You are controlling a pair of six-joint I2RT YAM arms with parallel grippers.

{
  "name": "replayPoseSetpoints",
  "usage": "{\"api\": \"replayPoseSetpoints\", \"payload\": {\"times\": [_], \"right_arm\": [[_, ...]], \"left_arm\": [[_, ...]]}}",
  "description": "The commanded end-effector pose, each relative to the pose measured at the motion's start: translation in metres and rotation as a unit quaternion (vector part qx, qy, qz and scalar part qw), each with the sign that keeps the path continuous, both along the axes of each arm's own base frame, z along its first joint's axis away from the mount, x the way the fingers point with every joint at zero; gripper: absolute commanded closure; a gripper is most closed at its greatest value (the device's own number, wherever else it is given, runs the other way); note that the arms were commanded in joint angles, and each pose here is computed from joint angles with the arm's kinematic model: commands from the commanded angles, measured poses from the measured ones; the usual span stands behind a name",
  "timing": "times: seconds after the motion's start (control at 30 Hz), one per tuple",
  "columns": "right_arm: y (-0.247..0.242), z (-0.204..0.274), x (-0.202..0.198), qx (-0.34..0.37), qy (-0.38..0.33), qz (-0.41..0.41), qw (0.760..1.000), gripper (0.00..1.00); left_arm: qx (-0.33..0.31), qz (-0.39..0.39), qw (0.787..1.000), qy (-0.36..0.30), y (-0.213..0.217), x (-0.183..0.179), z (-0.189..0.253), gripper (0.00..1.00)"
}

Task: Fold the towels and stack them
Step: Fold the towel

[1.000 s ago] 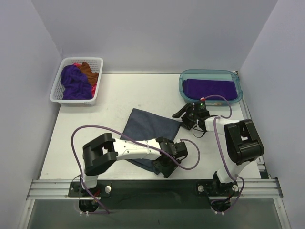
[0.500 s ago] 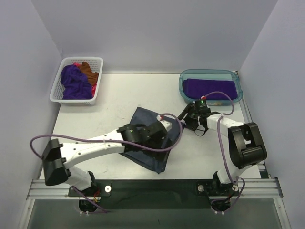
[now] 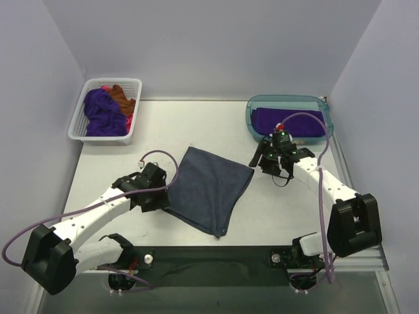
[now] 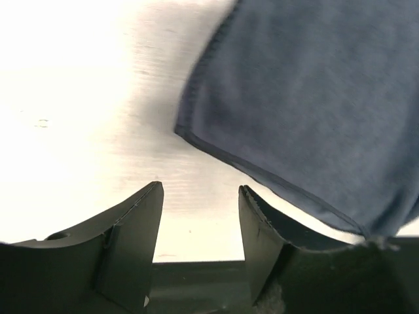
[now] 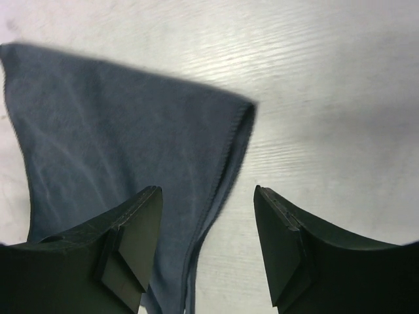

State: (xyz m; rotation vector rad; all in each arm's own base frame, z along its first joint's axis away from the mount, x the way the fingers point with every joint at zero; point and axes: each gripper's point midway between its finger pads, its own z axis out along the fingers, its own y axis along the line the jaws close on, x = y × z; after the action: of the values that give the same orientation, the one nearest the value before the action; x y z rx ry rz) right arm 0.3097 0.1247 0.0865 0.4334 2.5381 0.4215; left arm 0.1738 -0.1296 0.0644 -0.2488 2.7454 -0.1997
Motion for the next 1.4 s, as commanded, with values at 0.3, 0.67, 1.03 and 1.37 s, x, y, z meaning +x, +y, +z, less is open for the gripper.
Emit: {"api": "replayPoseSetpoints", "payload": {"times": [0.3,0.67,1.03,1.37], "right_arm": [[0.103,0.034,0.007,0.003,-0.029,0.168,0.985,0.43],[0.111,0.012,-0.010,0.000,-0.013,0.186,0.982,0.43],[0.103,0.020,-0.011,-0.005,-0.029,0.179,0.983,0.43],[0.095,0.017,-0.009,-0.011,-0.031,0.165,0.986,0.43]], "left_arm": [[-0.033,0.036,0.999,-0.024,-0.011,0.040,-0.010,0.61],[-0.019,0.035,0.999,-0.024,-0.009,0.047,-0.014,0.87],[-0.055,0.048,0.996,-0.059,-0.009,0.041,0.042,1.00],[-0.077,0.067,0.995,-0.010,-0.004,0.005,0.021,1.00]]}}
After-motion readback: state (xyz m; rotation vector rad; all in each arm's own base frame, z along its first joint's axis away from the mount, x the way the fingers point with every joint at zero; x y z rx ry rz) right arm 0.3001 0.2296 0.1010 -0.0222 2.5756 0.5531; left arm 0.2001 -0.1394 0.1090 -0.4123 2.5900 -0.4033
